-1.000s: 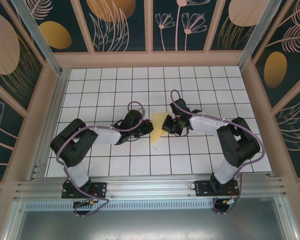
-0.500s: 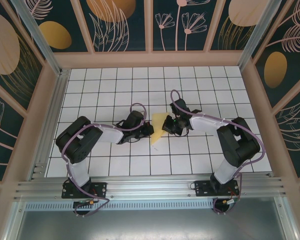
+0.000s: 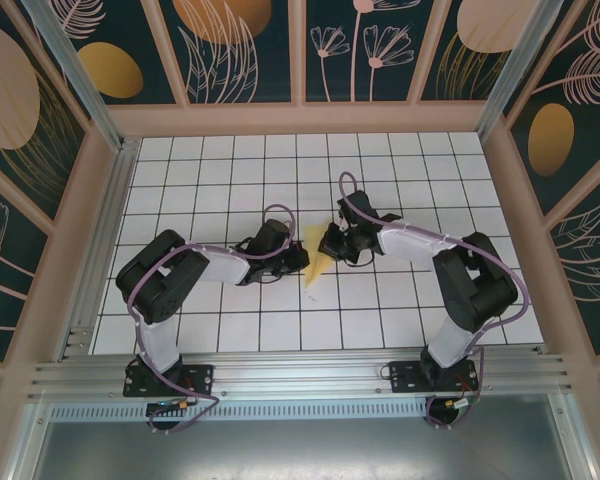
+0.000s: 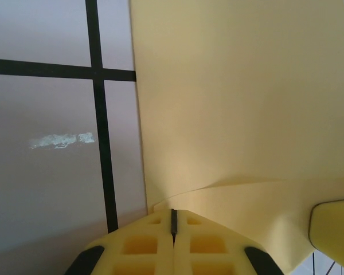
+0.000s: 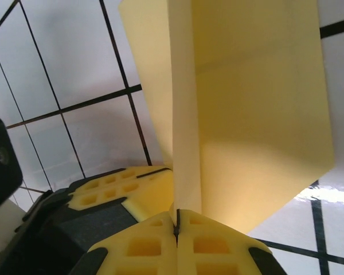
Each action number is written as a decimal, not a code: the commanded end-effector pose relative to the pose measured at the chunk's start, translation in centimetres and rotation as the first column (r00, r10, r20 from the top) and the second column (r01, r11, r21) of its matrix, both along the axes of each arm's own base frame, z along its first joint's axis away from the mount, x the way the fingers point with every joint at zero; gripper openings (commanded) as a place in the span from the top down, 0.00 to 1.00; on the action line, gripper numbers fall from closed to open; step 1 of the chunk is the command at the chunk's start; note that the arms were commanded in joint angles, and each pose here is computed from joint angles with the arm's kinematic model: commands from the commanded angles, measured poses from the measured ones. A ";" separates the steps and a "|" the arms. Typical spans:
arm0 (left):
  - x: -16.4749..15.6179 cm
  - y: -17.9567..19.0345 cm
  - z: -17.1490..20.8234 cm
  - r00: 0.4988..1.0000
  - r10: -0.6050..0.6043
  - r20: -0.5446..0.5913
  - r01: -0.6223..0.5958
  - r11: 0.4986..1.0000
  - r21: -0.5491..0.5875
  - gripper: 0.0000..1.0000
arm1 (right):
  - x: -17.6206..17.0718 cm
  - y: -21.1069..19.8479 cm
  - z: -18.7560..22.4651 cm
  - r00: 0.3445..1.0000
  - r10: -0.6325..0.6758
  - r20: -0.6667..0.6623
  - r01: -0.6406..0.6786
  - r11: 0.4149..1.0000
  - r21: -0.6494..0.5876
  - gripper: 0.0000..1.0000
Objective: Fold a paper plane with a square sheet of paper (pick it up from the middle)
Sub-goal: Fourth fold the wing at the center of the table.
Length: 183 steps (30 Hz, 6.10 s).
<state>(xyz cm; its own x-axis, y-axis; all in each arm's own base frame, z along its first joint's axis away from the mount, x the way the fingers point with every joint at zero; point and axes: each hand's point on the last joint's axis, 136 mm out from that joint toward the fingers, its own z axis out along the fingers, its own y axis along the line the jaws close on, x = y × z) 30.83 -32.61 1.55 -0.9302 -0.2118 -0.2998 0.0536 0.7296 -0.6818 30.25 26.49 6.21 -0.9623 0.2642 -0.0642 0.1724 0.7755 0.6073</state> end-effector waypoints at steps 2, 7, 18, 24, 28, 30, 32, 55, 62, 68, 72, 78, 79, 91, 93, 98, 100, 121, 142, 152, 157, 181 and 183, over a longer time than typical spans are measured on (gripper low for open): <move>-0.8 1.2 -2.8 0.998 0.005 -0.063 0.000 0.996 0.084 1.00 | 0.9 1.3 0.1 1.000 0.010 0.009 -0.010 1.000 0.028 1.00; -0.9 1.2 -3.1 0.997 0.009 -0.071 -0.003 0.996 0.084 1.00 | 1.3 2.0 0.1 1.000 0.014 0.013 -0.015 0.998 0.059 1.00; -0.8 1.3 -3.3 0.997 0.022 -0.077 -0.016 0.997 0.082 1.00 | 1.8 2.9 -0.3 1.000 -0.016 0.006 0.015 0.992 0.128 1.00; -0.8 1.6 -3.5 0.996 0.036 -0.078 -0.029 0.996 0.090 1.00 | 1.7 3.4 -0.5 1.000 -0.023 -0.009 0.024 0.984 0.175 1.00; -0.7 1.6 -3.1 0.996 0.048 -0.073 -0.042 0.996 0.083 1.00 | 1.5 3.3 -1.2 0.999 -0.025 -0.025 0.029 0.985 0.171 1.00; -0.6 1.4 -2.6 0.997 0.052 -0.063 -0.048 0.997 0.065 1.00 | 1.4 3.2 -1.6 0.999 -0.028 -0.033 0.033 0.986 0.160 1.00; -0.3 1.2 -1.7 0.997 0.056 -0.053 -0.054 0.998 0.032 1.00 | 1.3 3.0 -2.0 0.999 -0.030 -0.036 0.035 0.988 0.148 1.00; 1.0 2.2 1.9 0.992 0.129 0.004 -0.129 0.989 -0.075 1.00 | 1.2 2.3 -2.6 1.000 -0.008 -0.010 0.009 0.999 0.040 1.00; 2.0 2.5 1.2 0.987 0.162 0.002 -0.162 0.985 -0.062 1.00 | 1.4 2.7 -1.9 1.000 0.000 0.013 -0.001 0.998 0.061 1.00; 3.3 2.3 1.8 0.982 0.189 0.031 -0.186 0.979 -0.081 1.00 | 1.3 3.1 -1.8 1.000 0.016 0.020 -0.017 0.997 0.074 1.00; 4.1 2.1 2.1 0.979 0.201 0.047 -0.196 0.976 -0.096 1.00 | 1.3 3.2 -1.6 0.999 0.021 0.031 -0.024 0.996 0.081 1.00; 5.1 2.7 1.3 0.969 0.244 0.038 -0.240 0.967 -0.082 1.00 | 1.5 3.7 -1.0 0.998 0.034 0.051 -0.039 0.993 0.112 1.00; 5.1 2.7 1.1 0.969 0.245 0.034 -0.242 0.967 -0.078 1.00 | 1.5 3.8 -0.9 0.998 0.036 0.054 -0.042 0.993 0.113 1.00; 4.8 3.2 -1.2 0.963 0.266 -0.043 -0.266 0.964 -0.001 1.00 | 1.2 4.2 -1.4 0.996 0.071 0.059 -0.077 0.991 0.113 1.00; 4.4 3.4 -1.7 0.957 0.280 -0.079 -0.280 0.960 0.013 1.00 | 1.2 4.4 -1.3 0.994 0.083 0.067 -0.090 0.989 0.119 1.00; 3.6 3.5 -2.9 0.933 0.314 -0.174 -0.315 0.949 0.027 1.00 | 1.1 4.9 -1.8 0.991 0.108 0.073 -0.117 0.985 0.128 1.00; 3.4 3.2 -3.0 0.926 0.313 -0.213 -0.319 0.948 0.004 1.00 | 1.1 4.9 -2.0 0.991 0.112 0.072 -0.121 0.984 0.128 1.00; 7.6 2.9 1.2 0.953 0.281 -0.112 -0.288 0.956 -0.053 0.99 | 1.2 4.2 -3.1 0.994 0.089 0.063 -0.094 0.992 0.086 1.00; 6.0 3.9 -3.5 0.935 0.287 -0.206 -0.280 0.958 0.065 1.00 | 2.0 5.1 -3.2 0.992 0.101 0.080 -0.109 0.988 0.107 1.00; 5.8 3.9 -3.8 0.935 0.282 -0.214 -0.273 0.960 0.068 1.00 | 2.3 5.3 -3.4 0.992 0.097 0.080 -0.105 0.989 0.105 1.00; 5.8 3.8 -3.7 0.936 0.279 -0.214 -0.272 0.960 0.065 1.00 | 2.5 5.5 -2.9 0.991 0.095 0.097 -0.106 0.987 0.121 1.00; 2.1 5.2 5.8 0.948 0.293 -0.121 -0.314 0.922 -0.227 0.83 | 2.1 4.4 -2.6 0.993 0.074 0.090 -0.081 0.993 0.080 1.00; 0.0 4.3 5.4 0.961 0.239 -0.141 -0.268 0.933 -0.241 0.80 | 2.0 4.4 -2.6 0.993 0.073 0.089 -0.080 0.993 0.081 1.00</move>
<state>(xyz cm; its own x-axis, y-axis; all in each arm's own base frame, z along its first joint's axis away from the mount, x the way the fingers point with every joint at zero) 33.07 -27.08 7.41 -0.8295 -0.5335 -0.1655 -0.1944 0.5534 -0.8099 32.28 30.77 2.63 -0.9736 0.2039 -0.1021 0.0803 0.7256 0.6834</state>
